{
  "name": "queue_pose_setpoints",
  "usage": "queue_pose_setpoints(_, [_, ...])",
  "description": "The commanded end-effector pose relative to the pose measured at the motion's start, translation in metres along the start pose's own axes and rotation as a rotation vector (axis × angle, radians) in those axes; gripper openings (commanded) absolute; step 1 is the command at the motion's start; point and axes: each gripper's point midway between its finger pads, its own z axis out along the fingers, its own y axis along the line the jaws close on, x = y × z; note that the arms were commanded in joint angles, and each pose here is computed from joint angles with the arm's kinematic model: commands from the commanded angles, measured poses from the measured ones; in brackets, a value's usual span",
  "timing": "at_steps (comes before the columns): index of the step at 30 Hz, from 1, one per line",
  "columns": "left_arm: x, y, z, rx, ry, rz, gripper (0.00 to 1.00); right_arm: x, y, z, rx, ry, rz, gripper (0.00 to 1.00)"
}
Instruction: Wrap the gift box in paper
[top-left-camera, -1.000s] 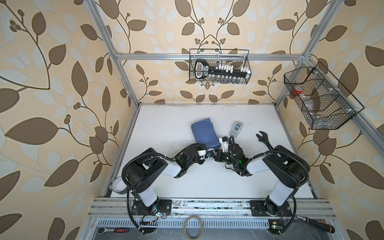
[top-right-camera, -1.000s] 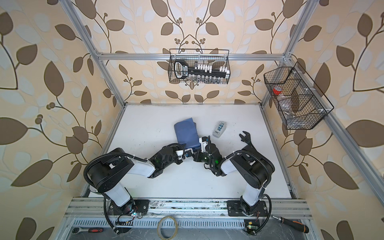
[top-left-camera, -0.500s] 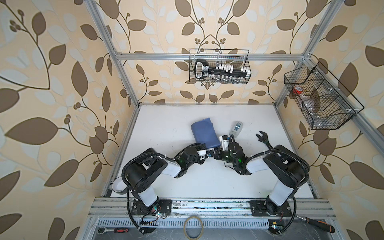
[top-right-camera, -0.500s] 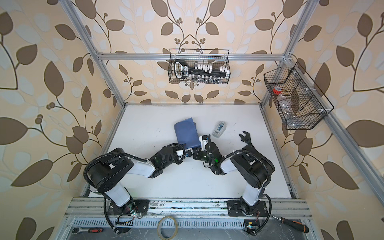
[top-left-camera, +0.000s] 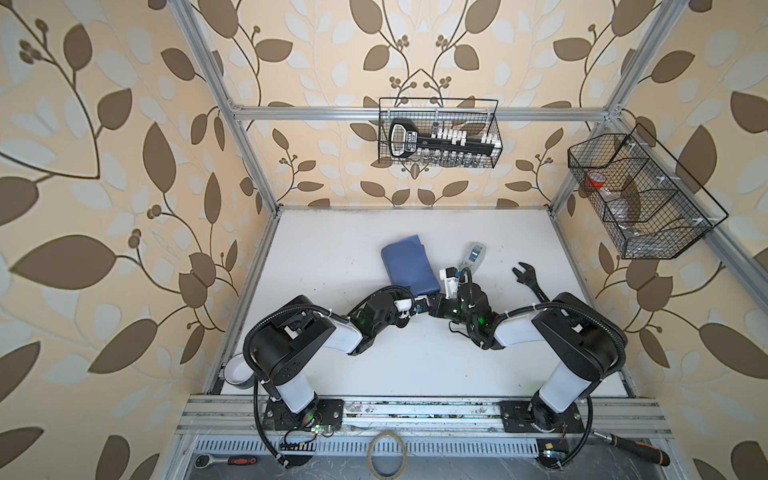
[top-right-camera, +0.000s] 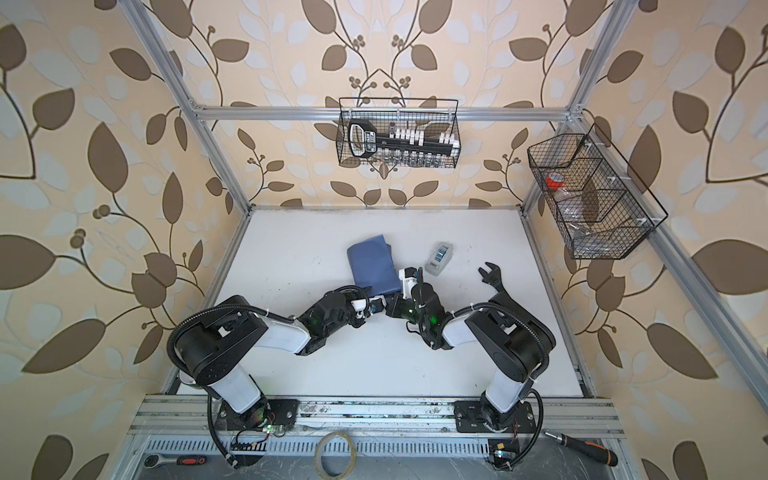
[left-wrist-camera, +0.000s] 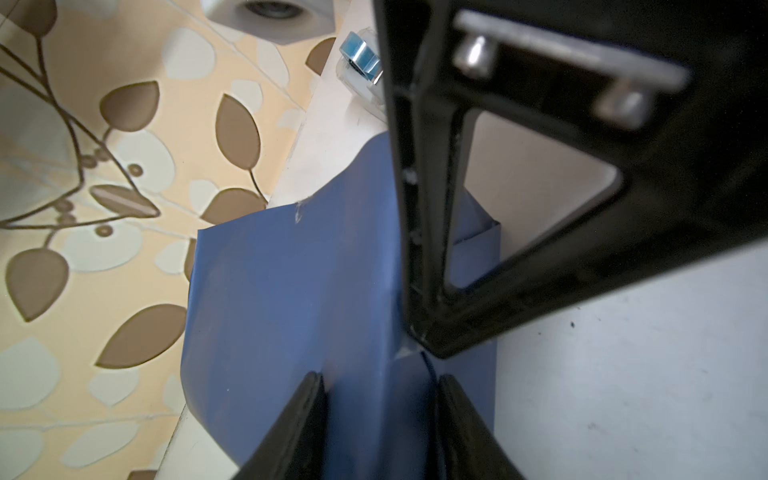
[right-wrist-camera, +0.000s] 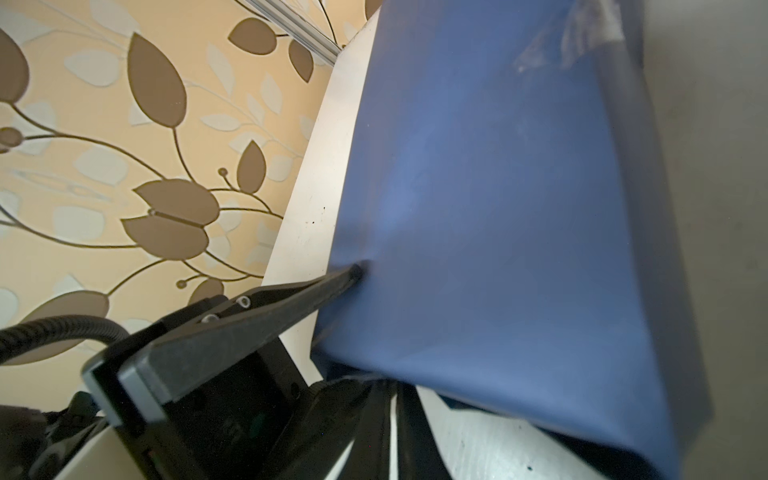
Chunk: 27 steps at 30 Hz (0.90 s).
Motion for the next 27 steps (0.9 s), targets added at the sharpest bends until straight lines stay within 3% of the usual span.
queue_pose_setpoints(1, [0.039, -0.029, -0.002, 0.108, 0.138, 0.013, 0.44, -0.020, 0.016, 0.001, -0.039, -0.053, -0.003, 0.09])
queue_pose_setpoints(27, [0.039, -0.028, -0.003, 0.109, 0.137, 0.012, 0.44, -0.030, 0.020, -0.002, -0.095, -0.097, 0.073, 0.08])
